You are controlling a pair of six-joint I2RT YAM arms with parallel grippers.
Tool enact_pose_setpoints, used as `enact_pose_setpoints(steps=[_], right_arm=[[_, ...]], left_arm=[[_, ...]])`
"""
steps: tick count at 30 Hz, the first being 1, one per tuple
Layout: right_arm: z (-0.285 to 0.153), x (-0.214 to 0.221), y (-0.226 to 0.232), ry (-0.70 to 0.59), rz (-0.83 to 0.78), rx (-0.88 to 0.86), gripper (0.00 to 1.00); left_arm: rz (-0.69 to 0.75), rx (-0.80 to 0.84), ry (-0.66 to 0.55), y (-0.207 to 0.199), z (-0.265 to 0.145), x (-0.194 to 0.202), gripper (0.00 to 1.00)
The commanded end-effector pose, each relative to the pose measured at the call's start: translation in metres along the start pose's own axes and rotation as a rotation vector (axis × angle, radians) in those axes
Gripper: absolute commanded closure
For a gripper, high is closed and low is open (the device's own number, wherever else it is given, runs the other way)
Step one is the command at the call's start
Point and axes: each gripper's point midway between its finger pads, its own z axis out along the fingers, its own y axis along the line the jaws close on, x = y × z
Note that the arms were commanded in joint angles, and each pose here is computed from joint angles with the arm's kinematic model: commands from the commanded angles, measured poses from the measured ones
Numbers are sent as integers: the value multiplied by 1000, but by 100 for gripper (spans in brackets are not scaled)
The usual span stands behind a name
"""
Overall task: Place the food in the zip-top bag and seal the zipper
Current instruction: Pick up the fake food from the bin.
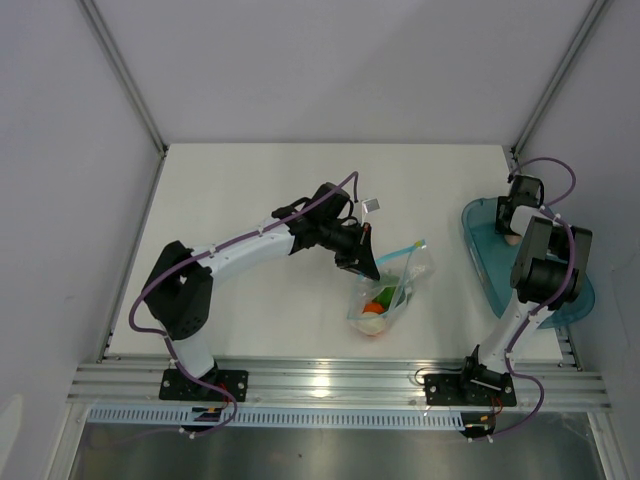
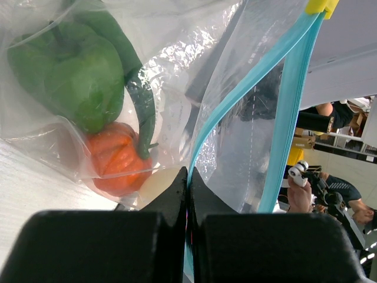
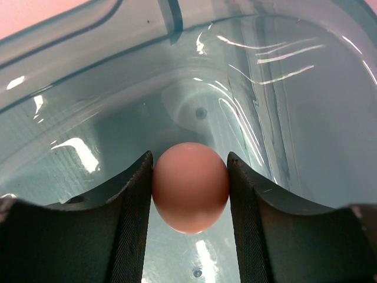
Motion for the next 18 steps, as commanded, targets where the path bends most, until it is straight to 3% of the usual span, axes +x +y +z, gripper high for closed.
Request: enact_pose_setpoints(steps=[1, 8, 13, 18], right_arm=[[-16, -17, -10, -48, 43, 27, 84], [-57, -47, -14, -125, 75, 39, 100], [-93, -69, 2, -190, 56, 27, 100], [-159, -97, 31, -312, 13, -55, 100]], left_arm=[[29, 48, -21, -18, -5, -5, 100], [32, 53, -34, -20, -11, 1, 99], [38, 46, -42, -19, -13, 5, 99], [39, 51, -51, -19, -12, 6, 99]])
